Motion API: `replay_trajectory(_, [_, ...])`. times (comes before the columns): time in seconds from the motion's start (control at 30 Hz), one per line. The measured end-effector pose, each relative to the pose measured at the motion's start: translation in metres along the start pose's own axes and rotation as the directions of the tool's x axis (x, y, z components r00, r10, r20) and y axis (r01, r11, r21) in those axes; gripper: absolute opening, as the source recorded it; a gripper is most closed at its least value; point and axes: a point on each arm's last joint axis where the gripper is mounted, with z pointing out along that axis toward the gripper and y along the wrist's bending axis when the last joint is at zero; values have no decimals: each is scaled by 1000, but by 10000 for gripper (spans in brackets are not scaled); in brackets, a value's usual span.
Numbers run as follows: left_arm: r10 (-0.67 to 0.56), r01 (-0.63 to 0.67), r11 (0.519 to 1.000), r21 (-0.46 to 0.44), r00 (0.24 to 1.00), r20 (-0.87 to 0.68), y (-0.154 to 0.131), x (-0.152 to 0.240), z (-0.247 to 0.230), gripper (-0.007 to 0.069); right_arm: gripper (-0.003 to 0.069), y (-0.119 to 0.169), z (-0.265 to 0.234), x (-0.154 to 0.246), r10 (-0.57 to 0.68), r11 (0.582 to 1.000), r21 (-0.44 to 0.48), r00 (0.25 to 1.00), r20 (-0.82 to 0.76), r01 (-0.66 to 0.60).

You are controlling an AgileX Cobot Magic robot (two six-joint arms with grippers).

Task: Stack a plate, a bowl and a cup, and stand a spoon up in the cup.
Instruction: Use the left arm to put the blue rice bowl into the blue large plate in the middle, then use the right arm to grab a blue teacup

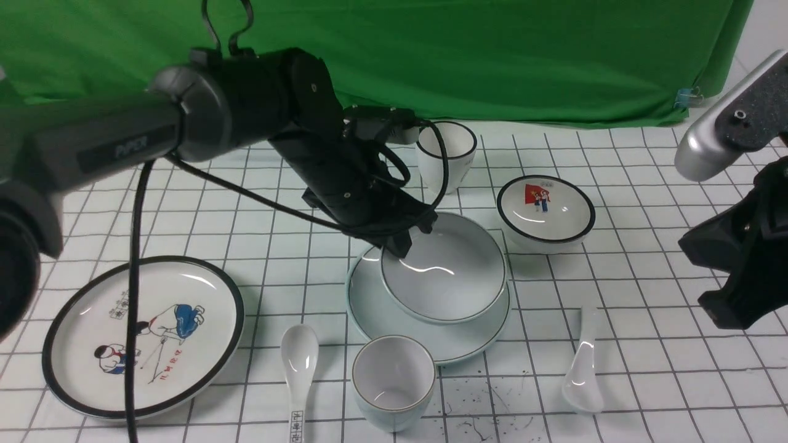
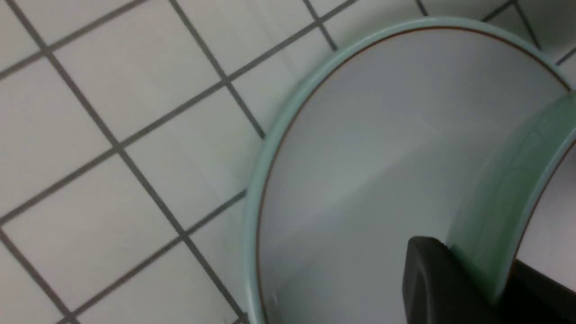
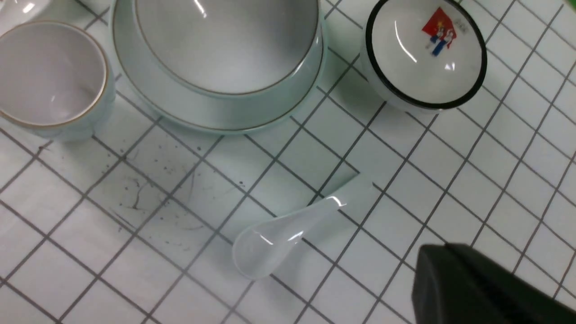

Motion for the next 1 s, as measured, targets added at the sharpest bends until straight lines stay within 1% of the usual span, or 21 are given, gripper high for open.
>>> replay_trajectory(0.2, [-8,7,1000,-23,1000,-15,6,2,12,-3,14,0,0,0,2,1000,0,1000,-2,-2])
replay_trajectory(0.3, [-12,11,1000,-25,1000,-27,8,4,17,13,14,0,0,0,3,1000,0,1000,-2,-3])
replay_trajectory(0.37, [-3,2,999,-36,999,-35,9,5,19,53,14,0,0,0,3,1000,0,1000,0,-3])
replay_trajectory(0.43, [7,-10,998,-56,999,-48,11,6,18,114,14,0,0,-1,3,1000,2,1000,9,-3])
replay_trajectory(0.47, [8,-11,998,-59,999,-48,11,6,18,122,14,0,0,-1,3,1000,3,1000,12,-3])
replay_trajectory(0.5, [17,-22,996,-88,998,-61,12,4,12,193,14,-1,0,-2,3,1000,6,1000,21,-3])
replay_trajectory(0.53, [29,-36,993,-109,997,-65,12,3,6,218,15,-1,-1,-2,3,1000,6,1000,23,-3])
replay_trajectory(0.6, [65,-72,985,-154,997,-46,8,-7,-20,310,27,-2,-1,-5,4,1000,7,1000,23,-4])
replay_trajectory(0.67, [109,-108,974,-200,994,-5,2,-17,-52,375,49,-2,-1,-9,10,1000,-5,1000,13,-10])
replay_trajectory(0.77, [146,-118,957,-264,985,90,-12,-25,-109,428,116,-2,3,-17,10,1000,-29,1000,-25,-11])
replay_trajectory(0.8, [154,-120,952,-281,983,103,-13,-25,-118,432,128,-1,5,-19,6,999,-35,1000,-31,-7])
replay_trajectory(0.83, [170,-108,939,-325,971,167,-22,-22,-158,431,181,2,8,-24,-13,998,-55,998,-59,10])
replay_trajectory(0.87, [173,-107,937,-333,969,175,-23,-21,-162,429,188,4,10,-26,-20,998,-62,998,-65,16])
replay_trajectory(0.9, [181,-92,927,-365,959,220,-29,-14,-190,407,233,11,15,-33,-44,996,-83,996,-77,37])
replay_trajectory(0.93, [185,-78,920,-384,951,248,-33,-7,-207,382,259,17,18,-38,-68,993,-102,994,-82,60])
replay_trajectory(0.97, [187,-65,914,-399,943,275,-37,4,-225,342,282,27,24,-44,-107,987,-132,991,-83,95])
replay_trajectory(1.0, [185,-54,913,-405,938,292,-41,15,-237,301,291,34,29,-48,-131,982,-151,988,-87,117])
